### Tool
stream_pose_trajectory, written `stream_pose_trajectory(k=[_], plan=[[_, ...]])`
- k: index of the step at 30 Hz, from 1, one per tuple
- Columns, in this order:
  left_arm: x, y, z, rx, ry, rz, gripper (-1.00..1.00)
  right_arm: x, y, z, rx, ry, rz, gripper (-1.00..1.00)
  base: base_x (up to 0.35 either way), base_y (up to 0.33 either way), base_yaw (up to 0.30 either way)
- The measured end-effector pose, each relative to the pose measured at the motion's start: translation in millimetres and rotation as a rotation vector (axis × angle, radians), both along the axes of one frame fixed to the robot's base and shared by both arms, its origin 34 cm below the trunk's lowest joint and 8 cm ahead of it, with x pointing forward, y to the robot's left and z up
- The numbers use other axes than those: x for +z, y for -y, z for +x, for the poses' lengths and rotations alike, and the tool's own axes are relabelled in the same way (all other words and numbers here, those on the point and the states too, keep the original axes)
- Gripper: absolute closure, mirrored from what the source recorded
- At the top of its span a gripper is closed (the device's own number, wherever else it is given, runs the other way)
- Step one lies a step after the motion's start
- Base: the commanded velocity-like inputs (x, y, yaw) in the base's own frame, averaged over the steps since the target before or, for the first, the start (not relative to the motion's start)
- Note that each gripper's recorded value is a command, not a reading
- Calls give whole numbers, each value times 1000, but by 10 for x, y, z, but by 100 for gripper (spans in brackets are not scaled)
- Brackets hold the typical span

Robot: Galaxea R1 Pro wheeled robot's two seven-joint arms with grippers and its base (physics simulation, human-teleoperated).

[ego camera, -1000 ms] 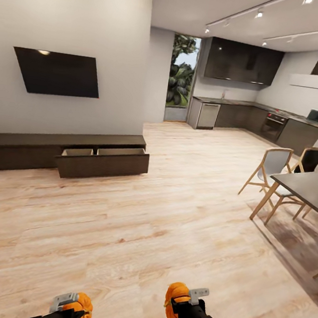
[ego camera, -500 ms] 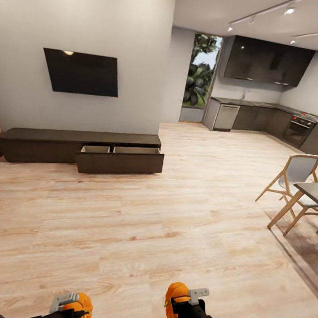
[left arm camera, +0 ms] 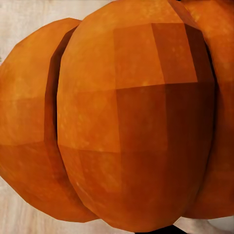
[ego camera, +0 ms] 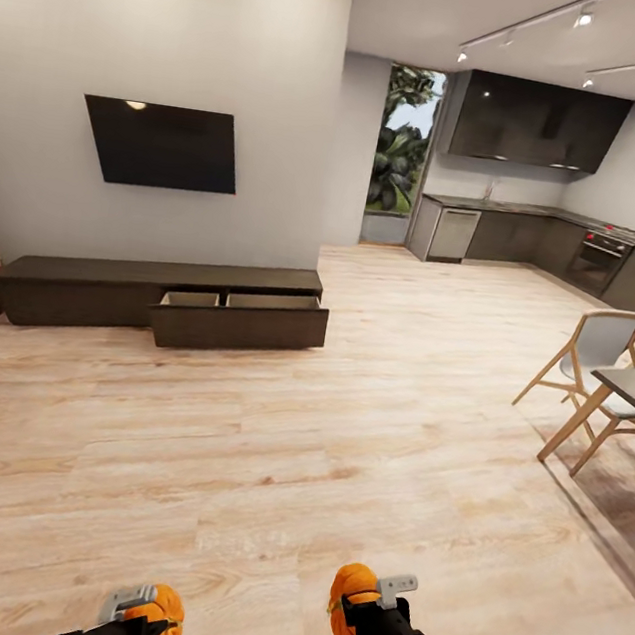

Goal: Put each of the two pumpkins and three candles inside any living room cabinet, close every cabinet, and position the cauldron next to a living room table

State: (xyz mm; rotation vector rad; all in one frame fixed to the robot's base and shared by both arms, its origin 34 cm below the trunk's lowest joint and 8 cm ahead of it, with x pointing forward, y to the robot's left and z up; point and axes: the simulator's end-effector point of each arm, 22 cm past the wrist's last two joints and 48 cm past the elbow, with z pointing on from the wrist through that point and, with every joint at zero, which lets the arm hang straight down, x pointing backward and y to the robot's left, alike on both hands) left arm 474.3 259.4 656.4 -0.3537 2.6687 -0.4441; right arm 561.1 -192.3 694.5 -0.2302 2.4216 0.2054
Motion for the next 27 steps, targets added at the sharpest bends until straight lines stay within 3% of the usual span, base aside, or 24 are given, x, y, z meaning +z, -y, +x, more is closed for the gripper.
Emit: stream_pose_trajectory(k=[9, 27], plan=[[0, -7, -1, -1, 0, 1, 100, -1, 10, 0, -3, 0, 0, 100, 334, 0, 16], [0, -43, -3, -1, 0, 5, 100, -3, 36, 0, 1, 0, -4, 100, 335, 0, 230]])
